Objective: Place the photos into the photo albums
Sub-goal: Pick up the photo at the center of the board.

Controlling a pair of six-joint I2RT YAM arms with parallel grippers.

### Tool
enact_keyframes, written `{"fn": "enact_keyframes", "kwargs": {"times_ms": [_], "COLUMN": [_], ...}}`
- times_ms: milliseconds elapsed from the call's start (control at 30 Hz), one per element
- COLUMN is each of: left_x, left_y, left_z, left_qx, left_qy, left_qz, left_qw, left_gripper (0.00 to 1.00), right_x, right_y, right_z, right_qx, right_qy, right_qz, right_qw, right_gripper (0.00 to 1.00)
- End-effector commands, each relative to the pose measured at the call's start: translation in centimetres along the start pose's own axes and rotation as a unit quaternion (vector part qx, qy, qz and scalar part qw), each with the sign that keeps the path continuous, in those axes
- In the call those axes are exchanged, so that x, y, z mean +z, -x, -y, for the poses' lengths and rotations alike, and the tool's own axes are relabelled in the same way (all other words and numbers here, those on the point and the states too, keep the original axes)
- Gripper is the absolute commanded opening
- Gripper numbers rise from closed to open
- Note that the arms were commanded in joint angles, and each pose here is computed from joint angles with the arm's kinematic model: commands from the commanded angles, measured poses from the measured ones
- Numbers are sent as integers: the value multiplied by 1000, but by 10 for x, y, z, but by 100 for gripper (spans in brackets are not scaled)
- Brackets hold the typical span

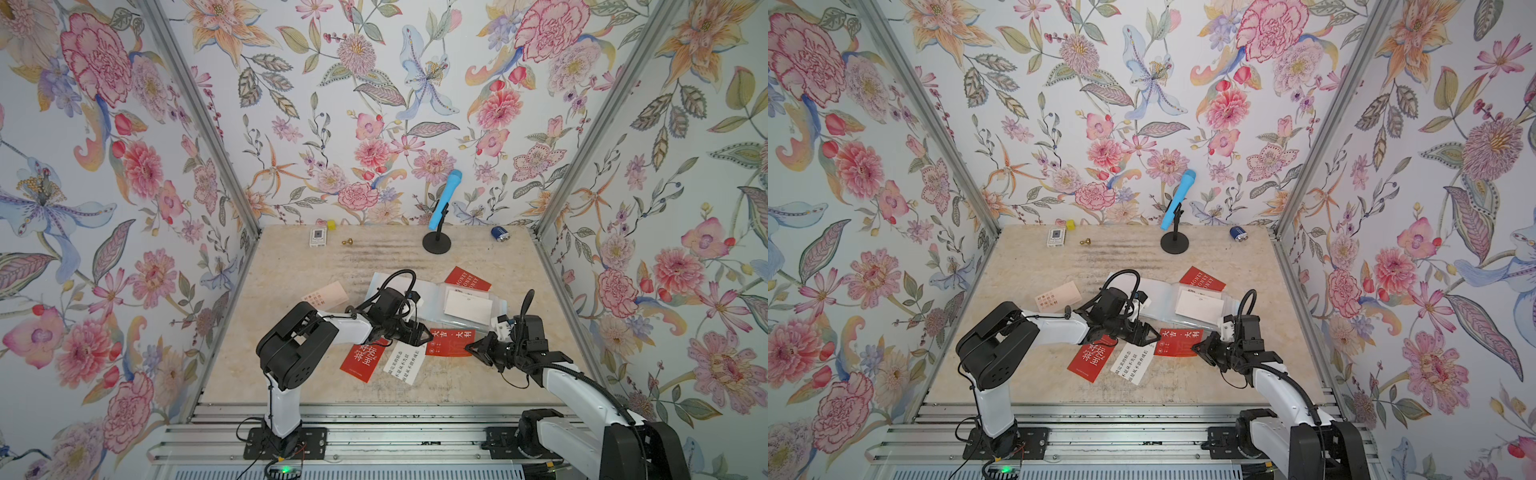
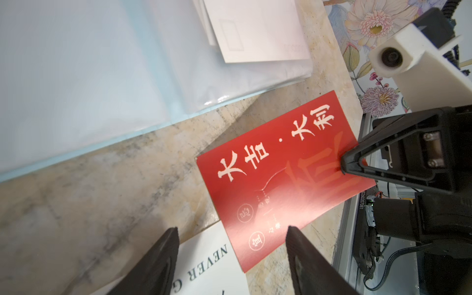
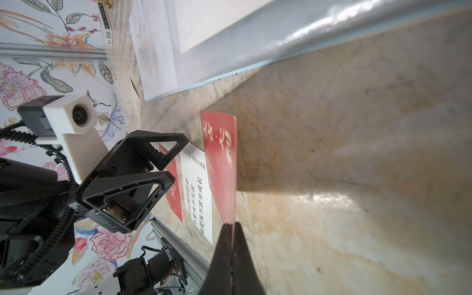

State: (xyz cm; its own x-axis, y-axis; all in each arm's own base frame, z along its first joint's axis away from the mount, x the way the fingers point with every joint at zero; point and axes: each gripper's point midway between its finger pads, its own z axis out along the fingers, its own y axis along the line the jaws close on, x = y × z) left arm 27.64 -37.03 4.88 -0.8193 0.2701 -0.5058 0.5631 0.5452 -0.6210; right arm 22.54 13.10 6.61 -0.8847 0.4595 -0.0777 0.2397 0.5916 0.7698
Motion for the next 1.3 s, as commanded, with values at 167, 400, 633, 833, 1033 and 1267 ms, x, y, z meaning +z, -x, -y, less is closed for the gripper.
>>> {"fn": "enact_keyframes", "kwargs": {"times_ms": [167, 400, 633, 833, 1033, 1267], "left_x": [-40, -54, -68, -80, -90, -109], "left_y": [48, 66, 79, 84, 87, 110], "left_z": [14, 11, 2, 0, -14, -62], "left_qx": [-35, -18, -17, -17, -22, -53], "left_qy": [-67, -88, -86, -73, -49, 39], "left_qz": [119, 139, 162, 179, 187, 210], "left_qw": [990, 986, 983, 981, 981, 976], "left_gripper": [70, 70, 70, 70, 70, 71], "right_x": [-22, -36, -42, -43, -41, -37], "right_y": [9, 22, 31, 44, 57, 70], "right_z": [-34, -68, -84, -92, -96, -97], "right_qx": [-35, -74, -107, -126, -137, -151], "right_qy": [18, 48, 56, 49, 38, 22], "right_qz": [6, 28, 39, 52, 59, 70], "right_qw": [999, 996, 992, 990, 988, 986], "right_gripper": [0, 0, 0, 0, 0, 0]}}
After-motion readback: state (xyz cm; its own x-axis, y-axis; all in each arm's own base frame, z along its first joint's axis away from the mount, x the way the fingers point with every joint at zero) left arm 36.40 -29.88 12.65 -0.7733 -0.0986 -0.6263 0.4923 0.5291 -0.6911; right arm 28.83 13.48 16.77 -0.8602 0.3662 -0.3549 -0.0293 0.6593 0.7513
